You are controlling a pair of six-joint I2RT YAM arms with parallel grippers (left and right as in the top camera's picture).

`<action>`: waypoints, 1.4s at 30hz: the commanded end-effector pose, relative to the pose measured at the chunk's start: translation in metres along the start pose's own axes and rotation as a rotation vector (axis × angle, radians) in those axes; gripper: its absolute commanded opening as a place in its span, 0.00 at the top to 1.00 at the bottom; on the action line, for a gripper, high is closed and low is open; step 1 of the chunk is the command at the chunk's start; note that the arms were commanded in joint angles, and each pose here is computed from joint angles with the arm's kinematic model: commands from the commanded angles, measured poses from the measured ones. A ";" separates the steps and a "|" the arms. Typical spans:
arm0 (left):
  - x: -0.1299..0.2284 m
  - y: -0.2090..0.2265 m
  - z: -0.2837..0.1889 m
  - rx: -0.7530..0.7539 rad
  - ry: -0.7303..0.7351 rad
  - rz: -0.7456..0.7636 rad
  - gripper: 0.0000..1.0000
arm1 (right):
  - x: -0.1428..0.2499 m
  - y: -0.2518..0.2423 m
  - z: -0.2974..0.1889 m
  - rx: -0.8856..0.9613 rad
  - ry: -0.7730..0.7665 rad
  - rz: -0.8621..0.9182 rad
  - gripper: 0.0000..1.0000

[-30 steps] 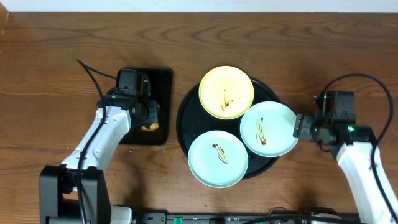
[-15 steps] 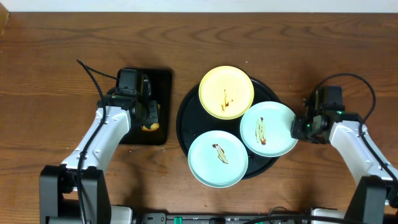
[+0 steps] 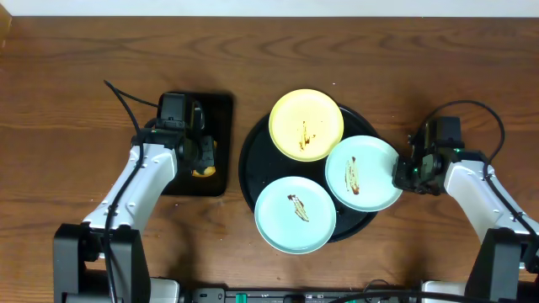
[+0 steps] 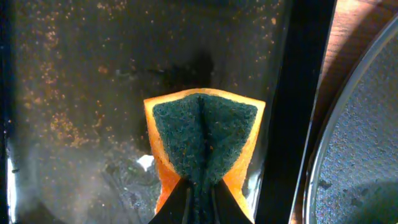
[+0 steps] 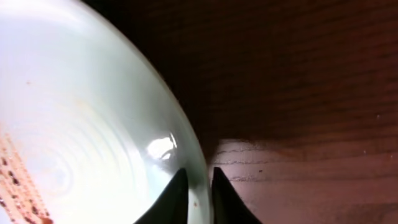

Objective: Clean dirty plates on tray and stack at the side

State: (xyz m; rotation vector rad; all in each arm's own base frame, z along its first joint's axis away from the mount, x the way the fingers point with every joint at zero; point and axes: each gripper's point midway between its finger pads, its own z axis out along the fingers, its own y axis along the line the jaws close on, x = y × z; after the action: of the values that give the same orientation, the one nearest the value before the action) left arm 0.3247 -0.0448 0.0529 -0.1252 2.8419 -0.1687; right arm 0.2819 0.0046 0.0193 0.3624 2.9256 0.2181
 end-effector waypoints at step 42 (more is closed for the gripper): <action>-0.088 -0.005 -0.150 -0.032 -0.654 0.101 0.92 | -0.005 0.000 -0.001 -0.001 -0.007 0.004 0.99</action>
State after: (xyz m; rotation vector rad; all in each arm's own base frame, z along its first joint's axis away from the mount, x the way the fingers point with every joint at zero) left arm 0.3656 -0.0297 0.2093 -0.0602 2.2340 -0.0860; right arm 0.2886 0.0086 0.0245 0.3575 2.9048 0.2575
